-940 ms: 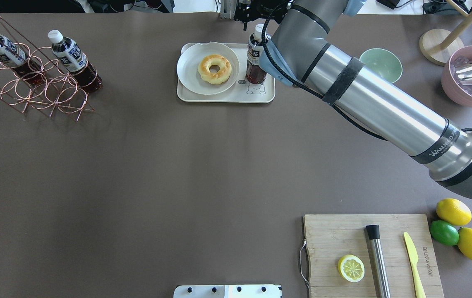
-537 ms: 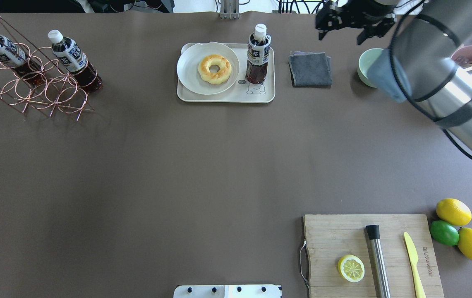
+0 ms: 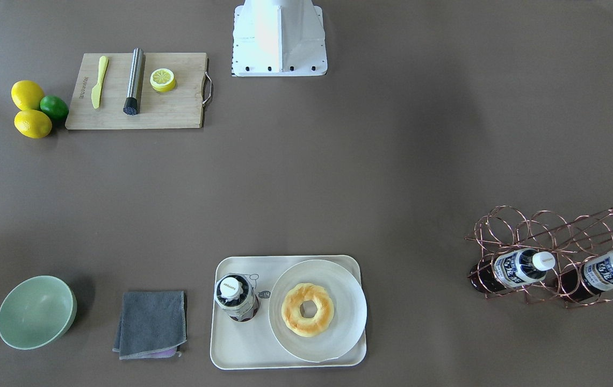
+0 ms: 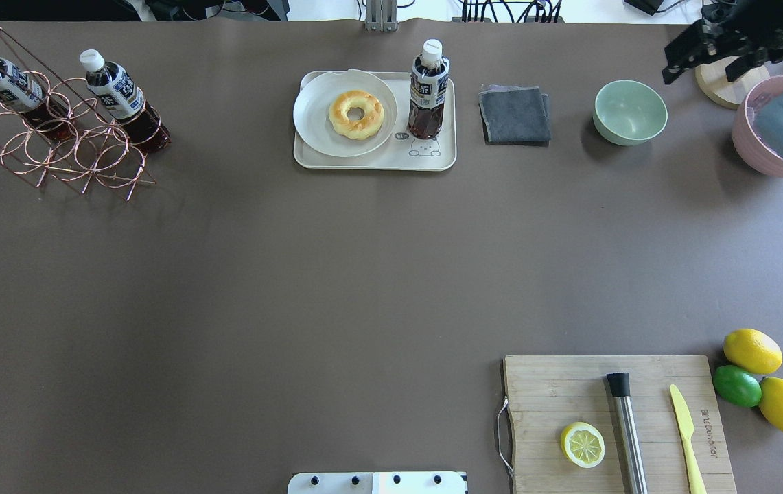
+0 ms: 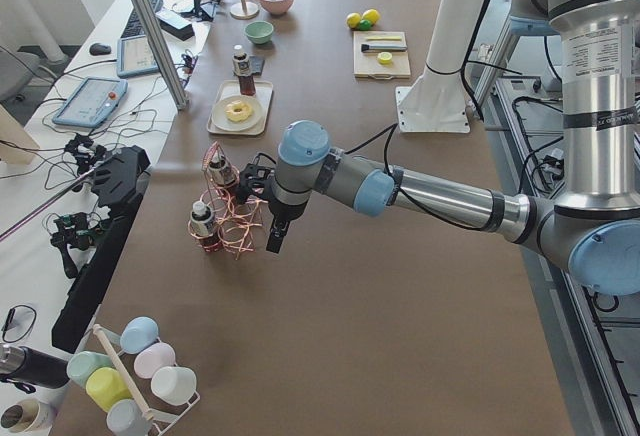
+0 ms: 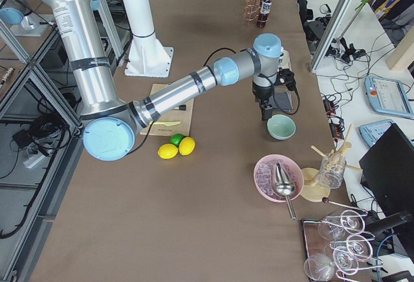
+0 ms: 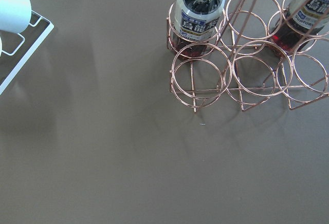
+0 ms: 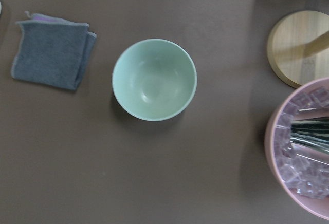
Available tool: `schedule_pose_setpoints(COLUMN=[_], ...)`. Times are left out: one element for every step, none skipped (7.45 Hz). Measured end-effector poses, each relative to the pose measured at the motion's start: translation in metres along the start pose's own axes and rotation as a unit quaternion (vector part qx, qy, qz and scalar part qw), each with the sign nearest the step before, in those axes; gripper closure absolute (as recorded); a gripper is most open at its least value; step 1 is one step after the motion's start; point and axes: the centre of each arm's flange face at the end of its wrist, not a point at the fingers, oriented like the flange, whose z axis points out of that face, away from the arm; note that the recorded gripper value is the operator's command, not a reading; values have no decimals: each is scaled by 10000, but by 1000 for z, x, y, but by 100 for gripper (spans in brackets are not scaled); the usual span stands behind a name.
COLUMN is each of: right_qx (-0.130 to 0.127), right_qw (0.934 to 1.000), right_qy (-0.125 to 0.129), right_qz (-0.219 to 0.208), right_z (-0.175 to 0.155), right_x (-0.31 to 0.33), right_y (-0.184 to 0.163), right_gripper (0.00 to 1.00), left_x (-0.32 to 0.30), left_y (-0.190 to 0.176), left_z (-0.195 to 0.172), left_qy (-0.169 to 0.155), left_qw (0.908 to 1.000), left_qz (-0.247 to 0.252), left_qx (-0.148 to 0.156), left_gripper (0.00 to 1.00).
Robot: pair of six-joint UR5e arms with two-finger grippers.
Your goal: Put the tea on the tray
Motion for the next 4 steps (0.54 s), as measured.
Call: schedule_pose_setpoints(right_qx=[-83,-202,-239,-269], right_qw=[9998,9994,9992,9992], right_qy=[90,164,188,218], right_qz=[-152,-229,-264,-222], right_z=[2,8,6,5], right_x=[44,79,107,128], right_y=[25,52,77,101], right_gripper=[0,0,0,0], left_x=[-11,-24,-32,-38], left_y=[2,6,13,19], left_z=[2,10,16,20], left_qy=[-48,-58,17,77], left_qw=[9999,9996,9991,9984], left_qz=[-104,-249,-369,-479], left_qx=[-24,-109,-208,-300], left_gripper=[3,3,3,3])
